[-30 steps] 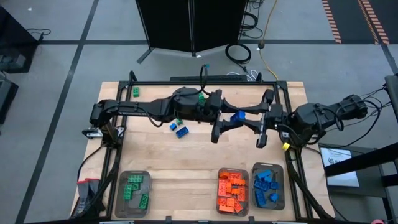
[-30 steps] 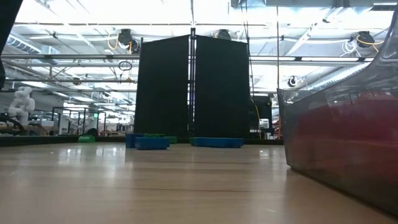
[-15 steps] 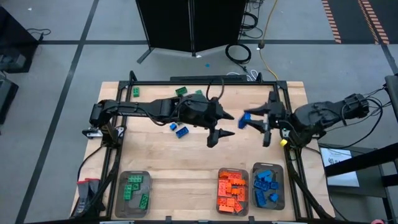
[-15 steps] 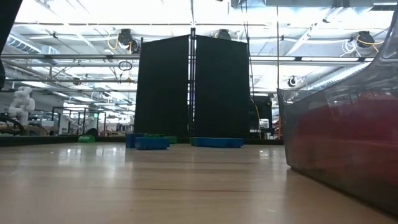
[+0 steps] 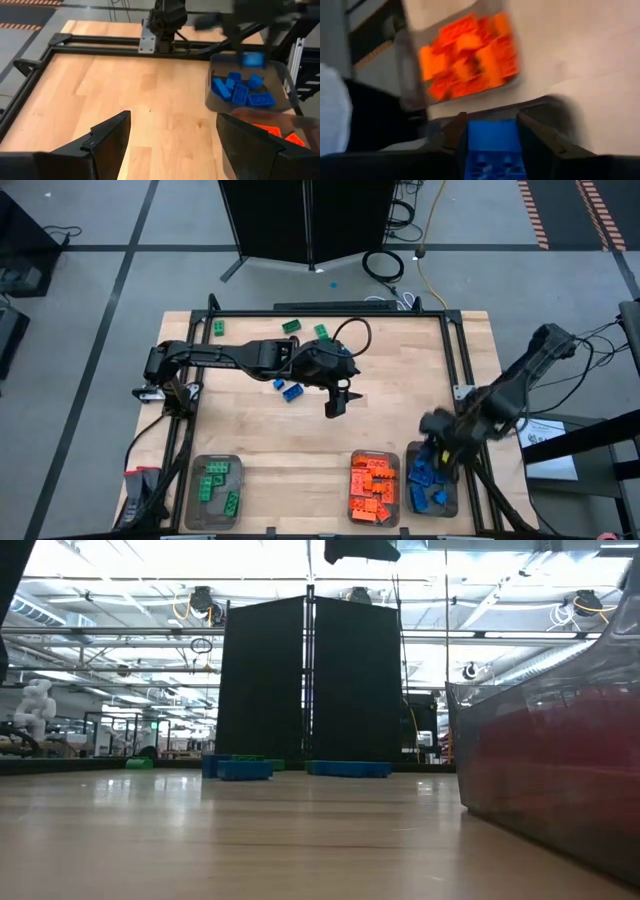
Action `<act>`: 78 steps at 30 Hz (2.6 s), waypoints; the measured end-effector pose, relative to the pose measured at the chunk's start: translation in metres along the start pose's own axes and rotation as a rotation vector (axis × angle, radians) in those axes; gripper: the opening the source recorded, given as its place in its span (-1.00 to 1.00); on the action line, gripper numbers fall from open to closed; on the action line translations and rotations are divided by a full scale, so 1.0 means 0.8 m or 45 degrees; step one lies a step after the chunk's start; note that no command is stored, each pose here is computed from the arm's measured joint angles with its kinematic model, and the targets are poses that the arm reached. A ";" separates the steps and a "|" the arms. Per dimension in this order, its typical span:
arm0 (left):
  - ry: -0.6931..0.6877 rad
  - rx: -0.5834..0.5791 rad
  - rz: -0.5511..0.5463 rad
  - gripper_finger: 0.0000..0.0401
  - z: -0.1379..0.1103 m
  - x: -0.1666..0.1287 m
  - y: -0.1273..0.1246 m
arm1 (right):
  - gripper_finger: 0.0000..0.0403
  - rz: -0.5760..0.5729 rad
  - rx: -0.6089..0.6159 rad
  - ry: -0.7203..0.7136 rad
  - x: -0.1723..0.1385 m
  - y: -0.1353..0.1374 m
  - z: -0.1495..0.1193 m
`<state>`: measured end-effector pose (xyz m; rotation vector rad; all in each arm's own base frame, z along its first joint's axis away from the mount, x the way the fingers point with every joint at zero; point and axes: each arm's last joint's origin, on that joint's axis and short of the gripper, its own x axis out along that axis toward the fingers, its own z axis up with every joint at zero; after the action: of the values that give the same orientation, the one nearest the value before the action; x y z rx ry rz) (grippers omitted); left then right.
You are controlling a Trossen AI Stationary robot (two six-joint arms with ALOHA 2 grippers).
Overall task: Sort blocks
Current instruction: Put the blue game piece into the right black bin
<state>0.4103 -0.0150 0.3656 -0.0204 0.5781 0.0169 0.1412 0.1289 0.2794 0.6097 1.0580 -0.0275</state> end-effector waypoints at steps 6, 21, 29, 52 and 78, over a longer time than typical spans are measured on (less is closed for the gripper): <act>0.013 0.001 0.006 0.48 -0.001 0.000 0.000 | -0.40 -0.012 0.037 0.065 0.042 0.010 -0.021; 0.152 -0.165 0.306 0.48 -0.043 0.036 0.021 | 0.70 -0.082 0.028 0.239 0.066 0.014 -0.036; 0.504 -0.451 0.534 0.48 -0.105 0.078 0.039 | 0.68 -0.090 0.027 0.240 0.065 0.013 -0.036; 1.309 -0.422 0.497 0.48 -0.222 0.104 0.045 | 0.68 -0.149 -0.020 0.262 0.064 0.007 -0.038; 1.306 -0.564 0.272 0.40 -0.272 0.113 0.096 | 0.68 -0.223 -0.030 0.282 0.062 0.000 -0.040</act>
<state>0.3650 0.0579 0.1328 -0.4169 1.5915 0.3587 0.1409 0.1574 0.2277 0.5050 1.3227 -0.1017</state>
